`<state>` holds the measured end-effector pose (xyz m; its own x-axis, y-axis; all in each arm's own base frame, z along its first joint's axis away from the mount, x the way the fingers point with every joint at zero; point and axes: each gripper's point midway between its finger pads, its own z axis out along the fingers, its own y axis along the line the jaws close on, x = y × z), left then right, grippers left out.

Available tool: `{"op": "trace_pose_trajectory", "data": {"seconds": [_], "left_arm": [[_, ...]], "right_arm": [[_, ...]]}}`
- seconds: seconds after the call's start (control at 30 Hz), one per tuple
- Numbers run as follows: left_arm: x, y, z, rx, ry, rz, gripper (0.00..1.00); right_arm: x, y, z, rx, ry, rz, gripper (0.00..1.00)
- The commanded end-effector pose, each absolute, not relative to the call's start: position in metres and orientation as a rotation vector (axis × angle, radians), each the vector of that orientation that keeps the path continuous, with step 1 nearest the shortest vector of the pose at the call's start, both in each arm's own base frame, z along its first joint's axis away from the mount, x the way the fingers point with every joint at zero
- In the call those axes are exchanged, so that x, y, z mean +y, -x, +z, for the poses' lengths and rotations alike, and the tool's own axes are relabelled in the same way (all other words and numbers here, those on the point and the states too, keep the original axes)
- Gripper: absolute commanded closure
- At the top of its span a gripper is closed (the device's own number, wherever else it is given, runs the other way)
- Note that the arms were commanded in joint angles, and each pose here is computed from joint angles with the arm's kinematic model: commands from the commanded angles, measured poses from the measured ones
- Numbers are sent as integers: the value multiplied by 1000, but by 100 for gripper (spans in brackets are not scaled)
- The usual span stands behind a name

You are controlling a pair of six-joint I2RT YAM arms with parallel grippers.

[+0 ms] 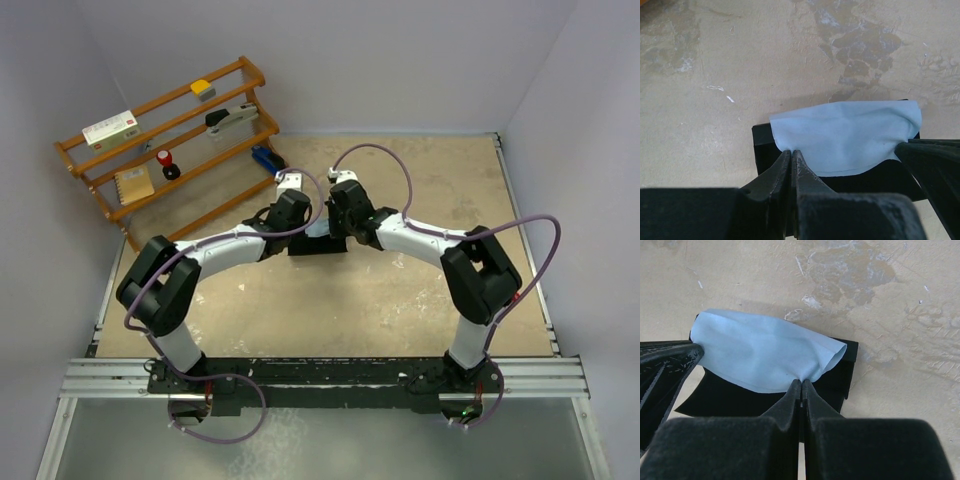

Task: Organize the sunglasses
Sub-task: Place the glasses cleaning cloth in the sunglasses case.

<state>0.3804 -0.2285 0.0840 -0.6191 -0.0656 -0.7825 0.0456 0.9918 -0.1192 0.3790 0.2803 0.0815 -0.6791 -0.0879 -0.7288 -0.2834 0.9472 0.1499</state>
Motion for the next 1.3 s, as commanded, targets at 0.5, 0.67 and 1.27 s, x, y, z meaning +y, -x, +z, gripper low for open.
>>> {"op": "trace_pose_trajectory", "data": {"seconds": [0.5,0.67,1.27], "left_arm": [[-233,-375,68,2246,30,-227,100],[-233,-375,63,2252,30,-221,100],[-233,-380,55,2257,26,-198,100]], "right_arm": [[280,-371,57,2339,284,345,100],[279,-373,55,2339,284,333,100],[275,-382,51,2322,285,273,100]]}}
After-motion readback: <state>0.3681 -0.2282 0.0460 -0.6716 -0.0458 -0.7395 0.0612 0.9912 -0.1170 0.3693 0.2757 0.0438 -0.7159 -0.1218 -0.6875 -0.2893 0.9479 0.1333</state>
